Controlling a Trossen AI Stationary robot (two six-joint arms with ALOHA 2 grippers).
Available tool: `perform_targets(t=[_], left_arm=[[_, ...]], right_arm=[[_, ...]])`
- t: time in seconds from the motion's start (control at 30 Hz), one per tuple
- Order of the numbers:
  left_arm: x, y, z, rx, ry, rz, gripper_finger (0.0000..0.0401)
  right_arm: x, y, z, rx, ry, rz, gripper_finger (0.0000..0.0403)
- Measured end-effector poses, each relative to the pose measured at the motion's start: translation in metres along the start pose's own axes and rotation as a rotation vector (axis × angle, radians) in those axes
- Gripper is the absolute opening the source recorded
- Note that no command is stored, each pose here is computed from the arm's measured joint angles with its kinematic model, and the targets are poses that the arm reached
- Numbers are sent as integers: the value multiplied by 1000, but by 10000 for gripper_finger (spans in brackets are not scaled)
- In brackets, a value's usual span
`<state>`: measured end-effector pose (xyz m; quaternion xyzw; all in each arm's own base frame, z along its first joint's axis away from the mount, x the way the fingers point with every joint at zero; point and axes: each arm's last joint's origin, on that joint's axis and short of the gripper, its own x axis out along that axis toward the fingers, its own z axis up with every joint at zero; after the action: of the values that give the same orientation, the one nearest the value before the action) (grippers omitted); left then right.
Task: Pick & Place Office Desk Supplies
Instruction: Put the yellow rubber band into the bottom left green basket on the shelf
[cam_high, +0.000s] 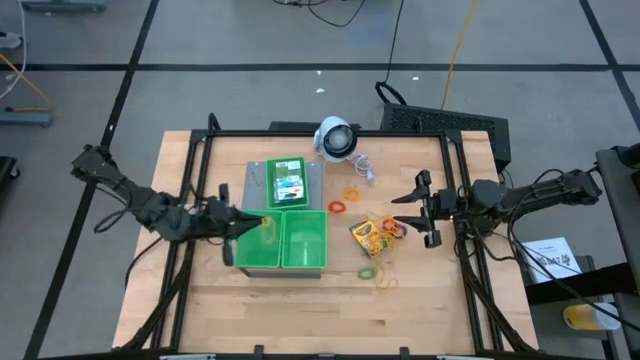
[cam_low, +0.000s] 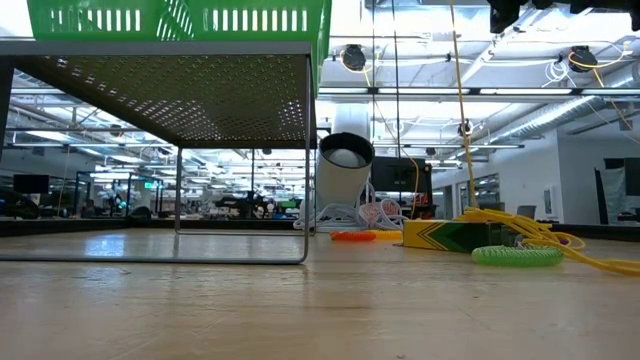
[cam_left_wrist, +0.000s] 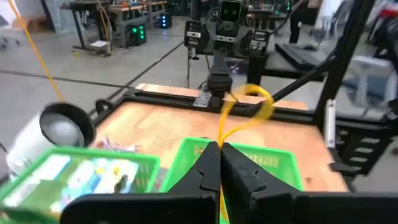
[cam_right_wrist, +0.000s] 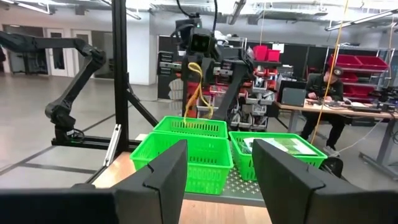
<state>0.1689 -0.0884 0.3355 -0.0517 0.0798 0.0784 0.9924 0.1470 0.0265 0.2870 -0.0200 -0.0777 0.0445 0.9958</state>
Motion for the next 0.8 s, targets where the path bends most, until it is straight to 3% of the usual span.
perform_targets(t=[0.2, 0.47, 0.8], left_arm=[[-8, 2, -24, -87, 56, 0, 3], [-7, 2, -28, -120, 94, 4, 11], [-9, 4, -27, -74, 89, 6, 129]], right_arm=[[0, 0, 0, 0, 2, 0, 169], [1, 0, -1, 0, 4, 0, 169], [1, 0, -2, 5, 22, 2, 169]])
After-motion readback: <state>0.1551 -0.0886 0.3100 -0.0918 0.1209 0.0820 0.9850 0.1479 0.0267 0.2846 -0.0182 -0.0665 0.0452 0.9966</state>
